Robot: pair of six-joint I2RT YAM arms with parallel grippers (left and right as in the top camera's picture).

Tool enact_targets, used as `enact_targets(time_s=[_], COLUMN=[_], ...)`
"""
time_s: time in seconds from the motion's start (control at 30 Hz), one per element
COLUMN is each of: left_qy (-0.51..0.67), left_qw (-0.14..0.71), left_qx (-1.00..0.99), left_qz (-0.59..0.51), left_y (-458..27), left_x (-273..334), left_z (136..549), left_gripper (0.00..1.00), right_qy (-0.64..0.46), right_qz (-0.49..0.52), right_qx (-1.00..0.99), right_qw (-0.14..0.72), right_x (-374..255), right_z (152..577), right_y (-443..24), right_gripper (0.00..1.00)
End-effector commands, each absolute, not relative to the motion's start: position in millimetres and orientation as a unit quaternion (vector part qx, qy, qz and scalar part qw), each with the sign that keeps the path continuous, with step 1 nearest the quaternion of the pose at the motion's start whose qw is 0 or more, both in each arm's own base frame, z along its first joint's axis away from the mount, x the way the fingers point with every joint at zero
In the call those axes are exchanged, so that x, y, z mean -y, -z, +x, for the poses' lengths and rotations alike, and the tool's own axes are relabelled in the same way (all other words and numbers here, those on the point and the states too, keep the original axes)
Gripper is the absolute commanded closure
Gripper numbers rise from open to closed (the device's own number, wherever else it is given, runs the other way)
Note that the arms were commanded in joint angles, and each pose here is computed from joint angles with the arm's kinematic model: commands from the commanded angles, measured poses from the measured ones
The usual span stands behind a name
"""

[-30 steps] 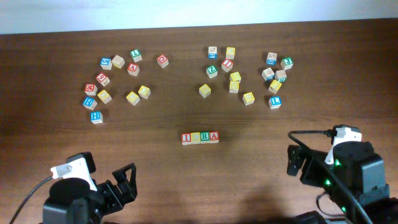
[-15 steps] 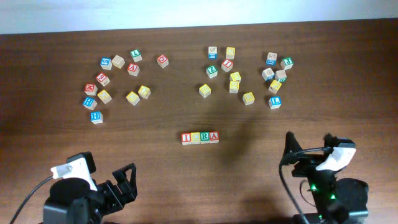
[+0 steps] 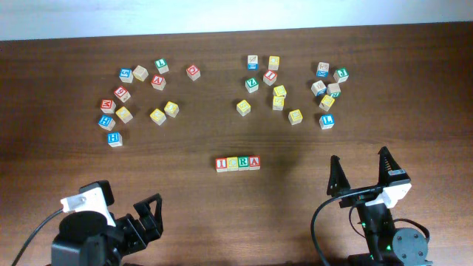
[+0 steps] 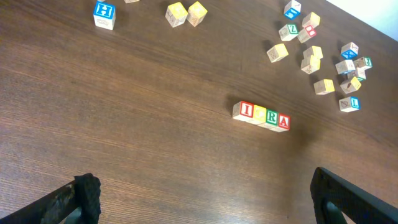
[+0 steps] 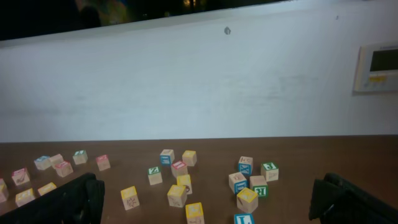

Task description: Spell out ICRA

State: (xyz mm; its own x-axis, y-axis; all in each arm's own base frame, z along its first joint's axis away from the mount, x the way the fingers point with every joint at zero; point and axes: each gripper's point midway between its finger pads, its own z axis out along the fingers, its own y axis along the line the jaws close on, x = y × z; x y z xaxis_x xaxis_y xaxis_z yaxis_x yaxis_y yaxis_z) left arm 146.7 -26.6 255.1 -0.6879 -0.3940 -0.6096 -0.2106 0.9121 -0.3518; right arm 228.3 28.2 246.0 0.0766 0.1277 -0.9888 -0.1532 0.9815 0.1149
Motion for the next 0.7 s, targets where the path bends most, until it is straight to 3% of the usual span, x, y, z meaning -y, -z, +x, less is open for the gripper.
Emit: enact_targets(time_s=[0.0, 0.67], left_qy=[0.125, 0.125], left_qw=[0.36, 0.36], left_qx=[-0.909, -0.909], left_qz=[-0.172, -0.172], left_y=[-254, -254], left_x=[25, 25], left_z=[147, 147], left_gripper=[0.01, 0.01], right_qy=[-0.099, -0.096], right_qz=[-0.027, -0.032], right_qx=[-0.669, -0.632], right_qw=[0.736, 0.768], right_x=[-34, -35], right_z=[227, 239], right_y=[-245, -224], right_gripper=[0.02, 0.02])
